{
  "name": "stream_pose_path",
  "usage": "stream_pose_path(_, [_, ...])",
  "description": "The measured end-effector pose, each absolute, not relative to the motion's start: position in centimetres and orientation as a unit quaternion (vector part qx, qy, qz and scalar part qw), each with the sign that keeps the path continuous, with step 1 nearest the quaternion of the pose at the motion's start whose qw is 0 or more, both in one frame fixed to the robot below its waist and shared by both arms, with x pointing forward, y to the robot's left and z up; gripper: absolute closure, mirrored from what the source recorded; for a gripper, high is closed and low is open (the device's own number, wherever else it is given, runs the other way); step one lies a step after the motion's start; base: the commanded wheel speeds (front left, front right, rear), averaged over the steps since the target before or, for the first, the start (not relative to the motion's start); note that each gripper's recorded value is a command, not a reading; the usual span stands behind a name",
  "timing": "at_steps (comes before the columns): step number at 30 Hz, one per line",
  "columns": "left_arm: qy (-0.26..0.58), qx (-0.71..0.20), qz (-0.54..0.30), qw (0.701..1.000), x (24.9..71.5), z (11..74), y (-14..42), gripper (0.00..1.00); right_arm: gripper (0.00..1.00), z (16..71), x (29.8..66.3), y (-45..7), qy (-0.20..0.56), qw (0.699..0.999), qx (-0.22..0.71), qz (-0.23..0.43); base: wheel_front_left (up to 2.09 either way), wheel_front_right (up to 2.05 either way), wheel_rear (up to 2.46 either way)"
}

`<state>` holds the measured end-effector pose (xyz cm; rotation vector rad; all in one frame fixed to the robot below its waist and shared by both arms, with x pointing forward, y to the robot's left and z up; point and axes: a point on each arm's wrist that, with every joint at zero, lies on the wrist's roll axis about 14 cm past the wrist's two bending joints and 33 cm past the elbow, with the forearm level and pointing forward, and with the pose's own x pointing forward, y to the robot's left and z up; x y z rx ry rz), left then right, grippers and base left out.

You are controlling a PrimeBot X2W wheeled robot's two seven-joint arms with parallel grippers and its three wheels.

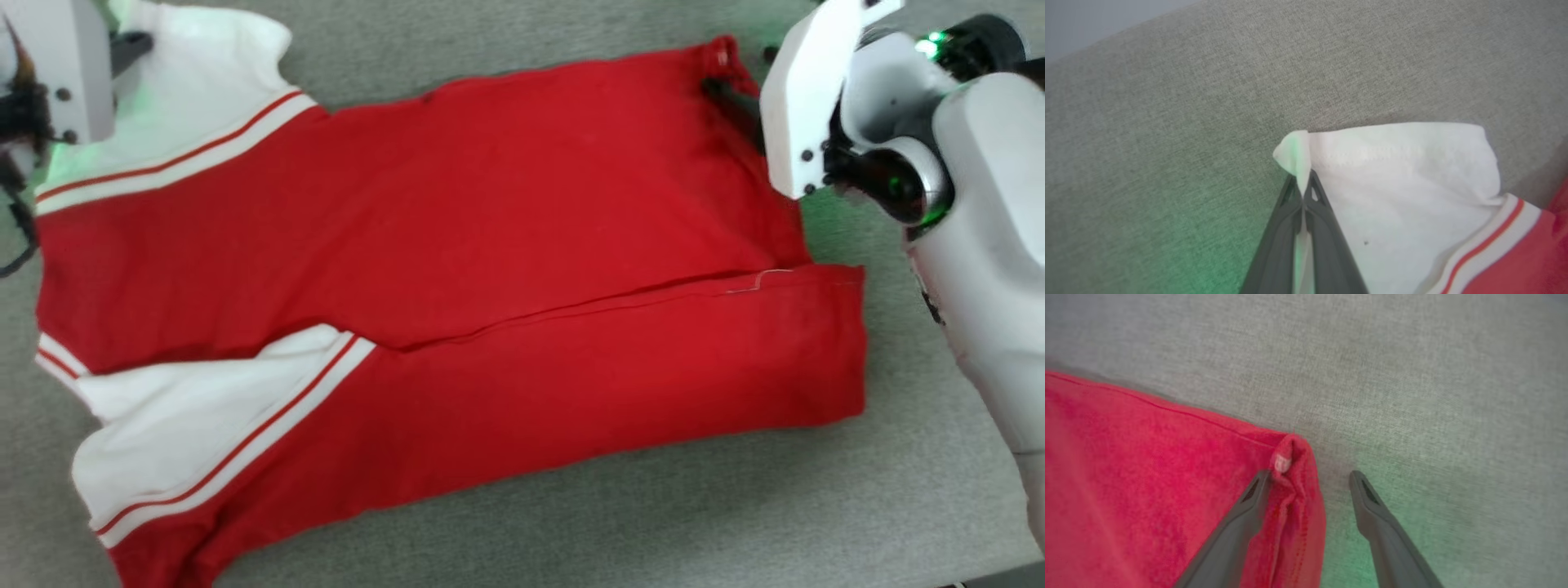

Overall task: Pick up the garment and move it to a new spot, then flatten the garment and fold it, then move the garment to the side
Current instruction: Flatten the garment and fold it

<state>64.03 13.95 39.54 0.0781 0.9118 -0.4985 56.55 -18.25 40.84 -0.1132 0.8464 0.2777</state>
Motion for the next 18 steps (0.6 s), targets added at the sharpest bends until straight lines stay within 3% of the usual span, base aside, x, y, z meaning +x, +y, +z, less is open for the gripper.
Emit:
stream_pose_path(6, [0.432, 0.036, -0.239, 0.869, 63.8, 39.3, 14.2, 1.00, 0.00, 39.4, 57.1, -17.0, 0.439, 0.884, -0.055, 0.153, 0.00, 0.00, 0.00])
stream_pose_path(9, [0.426, 0.027, -0.241, 0.872, 63.6, 39.5, 14.1, 1.00, 1.00, 39.2, 57.1, -16.8, 0.446, 0.880, -0.050, 0.158, 0.00, 0.00, 0.00])
stream_pose_path(18, [0.345, -0.033, -0.276, 0.897, 62.4, 44.0, 11.2, 1.00, 1.00, 40.6, 56.6, -16.8, 0.379, 0.909, -0.035, 0.170, 0.00, 0.00, 0.00])
